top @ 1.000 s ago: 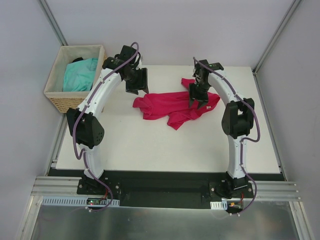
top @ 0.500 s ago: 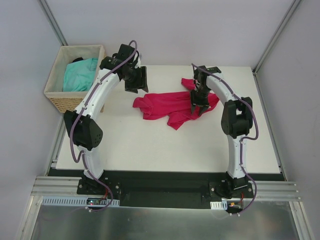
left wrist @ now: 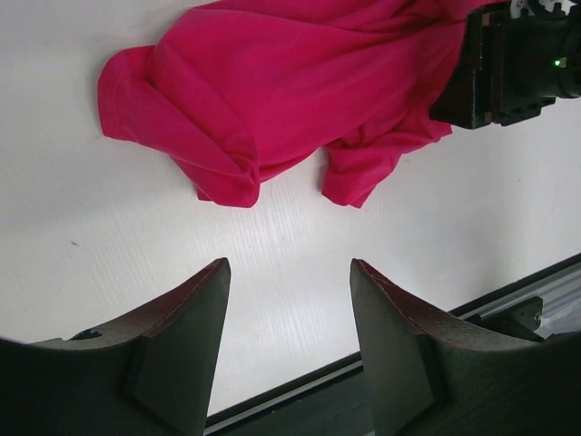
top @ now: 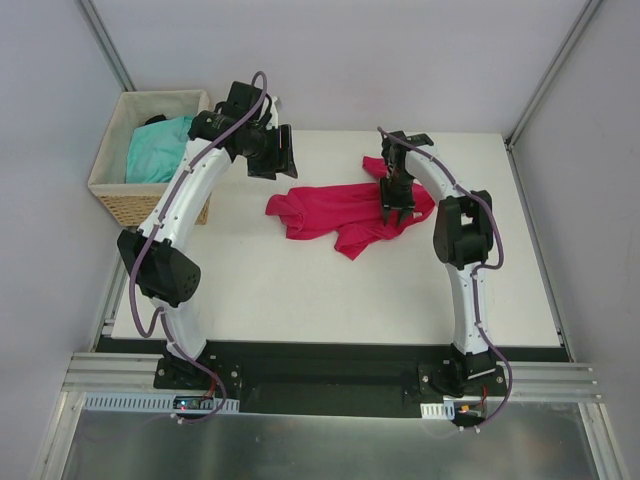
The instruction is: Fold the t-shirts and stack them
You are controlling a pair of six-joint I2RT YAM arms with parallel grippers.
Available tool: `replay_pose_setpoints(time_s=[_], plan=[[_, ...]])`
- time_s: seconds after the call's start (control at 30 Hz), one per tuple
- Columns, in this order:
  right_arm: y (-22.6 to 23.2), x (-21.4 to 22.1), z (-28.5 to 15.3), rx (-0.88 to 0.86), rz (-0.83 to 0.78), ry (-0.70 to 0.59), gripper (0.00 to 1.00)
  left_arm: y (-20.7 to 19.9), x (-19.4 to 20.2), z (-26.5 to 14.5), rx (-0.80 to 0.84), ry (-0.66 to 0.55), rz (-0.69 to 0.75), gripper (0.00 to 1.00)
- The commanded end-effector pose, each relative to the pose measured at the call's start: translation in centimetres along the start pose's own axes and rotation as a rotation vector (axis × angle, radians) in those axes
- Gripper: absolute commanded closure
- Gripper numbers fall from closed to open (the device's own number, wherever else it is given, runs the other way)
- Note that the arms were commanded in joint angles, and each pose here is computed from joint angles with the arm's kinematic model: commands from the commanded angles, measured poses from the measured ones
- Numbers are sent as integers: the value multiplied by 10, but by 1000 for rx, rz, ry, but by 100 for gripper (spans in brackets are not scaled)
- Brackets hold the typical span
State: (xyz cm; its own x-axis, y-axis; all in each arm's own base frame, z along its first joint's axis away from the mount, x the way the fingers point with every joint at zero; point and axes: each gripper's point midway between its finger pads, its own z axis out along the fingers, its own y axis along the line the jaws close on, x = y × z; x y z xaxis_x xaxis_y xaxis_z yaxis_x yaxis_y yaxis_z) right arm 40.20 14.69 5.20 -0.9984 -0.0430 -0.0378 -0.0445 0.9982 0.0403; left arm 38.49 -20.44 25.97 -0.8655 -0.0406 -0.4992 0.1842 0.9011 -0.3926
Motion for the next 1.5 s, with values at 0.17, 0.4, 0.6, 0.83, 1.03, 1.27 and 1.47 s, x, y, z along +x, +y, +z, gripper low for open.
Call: replay_pose_setpoints(time_s=[0.17,0.4,0.6,0.83,1.03,1.27,1.47], plan=[[-5,12,-20,23,-12,-30,74,-18,-19,-29,69,-81,22,46],[2,17,-15,-21,-13,7,70,-23,-23,-27,88,-80,31,46],[10,22,-16,-65,-9,25,69,-22,-24,-27,86,-84,33,46],[17,23,-30,-107,0,14,69,-21,-25,-28,77,-89,35,46],[21,27,-53,-117,-13,-3,69,-24,-29,-25,87,-91,34,46],[17,41,-43,-100,-10,50,69,-24,-30,-22,92,-89,27,46],[19,44,-34,-104,-14,71,69,-23,-31,-24,83,-96,34,47]])
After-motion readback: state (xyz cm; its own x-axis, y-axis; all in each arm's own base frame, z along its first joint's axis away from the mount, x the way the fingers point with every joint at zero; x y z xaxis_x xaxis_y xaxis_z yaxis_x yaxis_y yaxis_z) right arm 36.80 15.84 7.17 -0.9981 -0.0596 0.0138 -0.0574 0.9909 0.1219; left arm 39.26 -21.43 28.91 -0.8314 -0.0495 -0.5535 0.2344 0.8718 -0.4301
